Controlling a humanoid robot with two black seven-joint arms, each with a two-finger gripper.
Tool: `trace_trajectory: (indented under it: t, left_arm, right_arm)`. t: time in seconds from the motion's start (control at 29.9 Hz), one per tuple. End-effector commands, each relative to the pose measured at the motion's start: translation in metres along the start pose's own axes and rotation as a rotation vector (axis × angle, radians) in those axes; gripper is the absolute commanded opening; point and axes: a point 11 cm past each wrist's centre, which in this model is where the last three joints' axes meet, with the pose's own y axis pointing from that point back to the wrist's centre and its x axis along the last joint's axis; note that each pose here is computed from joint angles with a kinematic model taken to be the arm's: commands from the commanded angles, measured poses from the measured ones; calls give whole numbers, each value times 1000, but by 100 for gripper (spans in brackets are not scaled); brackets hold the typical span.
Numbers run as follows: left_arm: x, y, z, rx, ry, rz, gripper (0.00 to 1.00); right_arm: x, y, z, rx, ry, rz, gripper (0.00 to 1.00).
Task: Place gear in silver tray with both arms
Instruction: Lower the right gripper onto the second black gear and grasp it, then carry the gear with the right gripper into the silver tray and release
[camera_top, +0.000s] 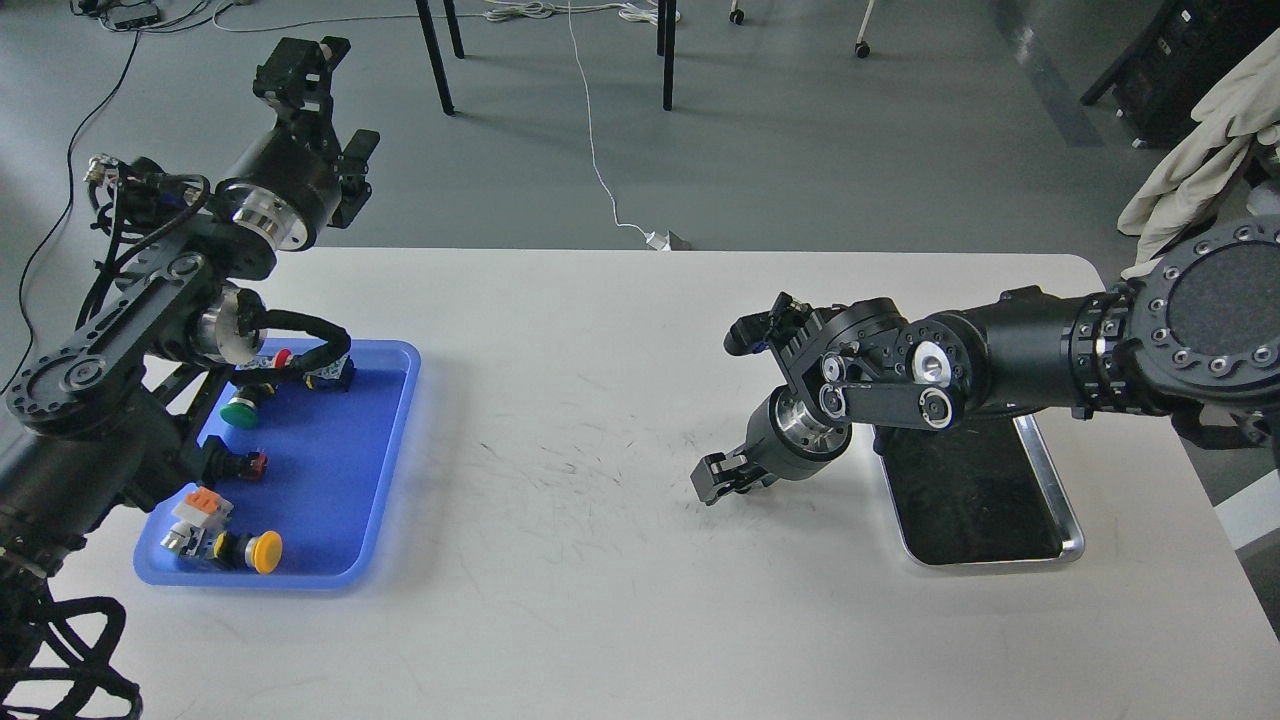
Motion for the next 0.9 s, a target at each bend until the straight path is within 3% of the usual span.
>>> trace_trajectory:
  t: [0.0,0.13,0.43,0.67,0.8,0.87]
  left_arm:
    - [0,0,0,0,0,0,98]
    - [0,0,0,0,0,0,98]
    - [0,0,0,0,0,0,98]
    - [0,0,0,0,0,0,98]
    - [0,0,1,-2,0,2,98]
    - [0,0,1,-2,0,2,98]
  right_arm:
    - [0,0,1,-7,13,1,54]
    - [1,1,3,-24,38,1,39]
    - [0,2,5,-34,46,-3,18]
    - [11,21,-15,-7,93,14,17]
    - [16,50,-45,32,168,19,17]
    - [16,72,-34,39,140,36,16]
